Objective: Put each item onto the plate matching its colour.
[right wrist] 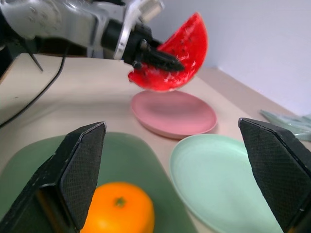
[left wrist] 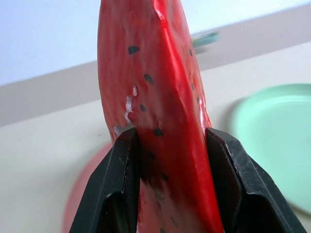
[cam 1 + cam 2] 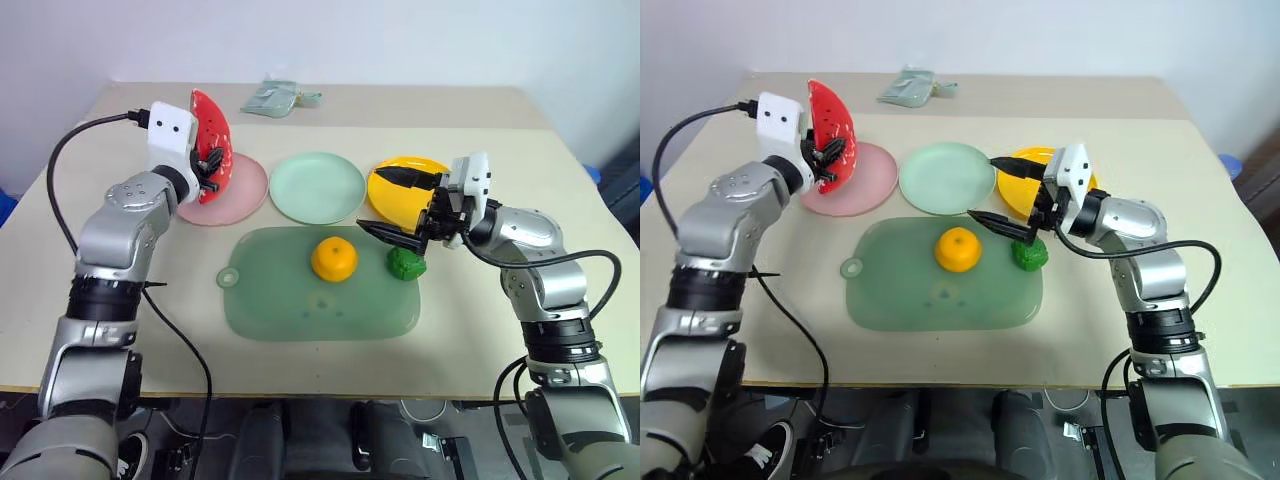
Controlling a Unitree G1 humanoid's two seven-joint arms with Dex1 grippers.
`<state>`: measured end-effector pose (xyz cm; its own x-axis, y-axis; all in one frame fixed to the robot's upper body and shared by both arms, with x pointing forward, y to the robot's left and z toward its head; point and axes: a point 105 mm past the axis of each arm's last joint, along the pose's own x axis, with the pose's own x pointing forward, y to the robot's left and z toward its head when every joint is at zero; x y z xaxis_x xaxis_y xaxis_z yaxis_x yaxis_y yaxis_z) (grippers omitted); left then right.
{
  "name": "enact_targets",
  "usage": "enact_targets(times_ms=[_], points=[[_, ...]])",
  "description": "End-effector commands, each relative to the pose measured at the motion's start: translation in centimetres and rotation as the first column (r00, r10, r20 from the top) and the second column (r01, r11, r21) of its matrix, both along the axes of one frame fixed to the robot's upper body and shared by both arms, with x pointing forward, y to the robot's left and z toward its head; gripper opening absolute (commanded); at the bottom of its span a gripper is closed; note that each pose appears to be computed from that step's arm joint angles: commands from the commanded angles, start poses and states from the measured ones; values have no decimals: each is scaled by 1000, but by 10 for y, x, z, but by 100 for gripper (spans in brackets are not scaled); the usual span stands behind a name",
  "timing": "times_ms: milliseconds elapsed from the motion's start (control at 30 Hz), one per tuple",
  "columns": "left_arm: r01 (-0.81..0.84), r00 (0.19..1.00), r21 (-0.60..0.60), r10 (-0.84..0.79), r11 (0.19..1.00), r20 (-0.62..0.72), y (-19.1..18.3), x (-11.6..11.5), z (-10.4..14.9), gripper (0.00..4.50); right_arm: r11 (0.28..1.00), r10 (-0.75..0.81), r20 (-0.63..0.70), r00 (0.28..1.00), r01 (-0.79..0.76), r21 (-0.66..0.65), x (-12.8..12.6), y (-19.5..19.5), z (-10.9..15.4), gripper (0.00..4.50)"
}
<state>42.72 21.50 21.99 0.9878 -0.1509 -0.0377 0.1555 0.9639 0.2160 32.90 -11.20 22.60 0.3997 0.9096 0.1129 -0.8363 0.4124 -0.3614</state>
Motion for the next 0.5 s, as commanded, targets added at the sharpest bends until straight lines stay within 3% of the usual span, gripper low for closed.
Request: enact_targets(times_ms=[33,300,433,500], points=[[13,998,-16,-12,1000,58,0,12,12,154,997,-71,75,995,69,24,7,-5,14,450],[26,1000,43,-26,999,-4,-6,26,-10,154,997,-74,64,995,74,-5,3,-9,6,450],[-9,1000,73,8,997,9,0,27,-12,332,997,-76,59,995,77,-11,2,-12,4,450],[4,1000,-12,-4,1000,16,-1,26,-7,433,997,-76,58,995,77,-15,2,-12,3,450]])
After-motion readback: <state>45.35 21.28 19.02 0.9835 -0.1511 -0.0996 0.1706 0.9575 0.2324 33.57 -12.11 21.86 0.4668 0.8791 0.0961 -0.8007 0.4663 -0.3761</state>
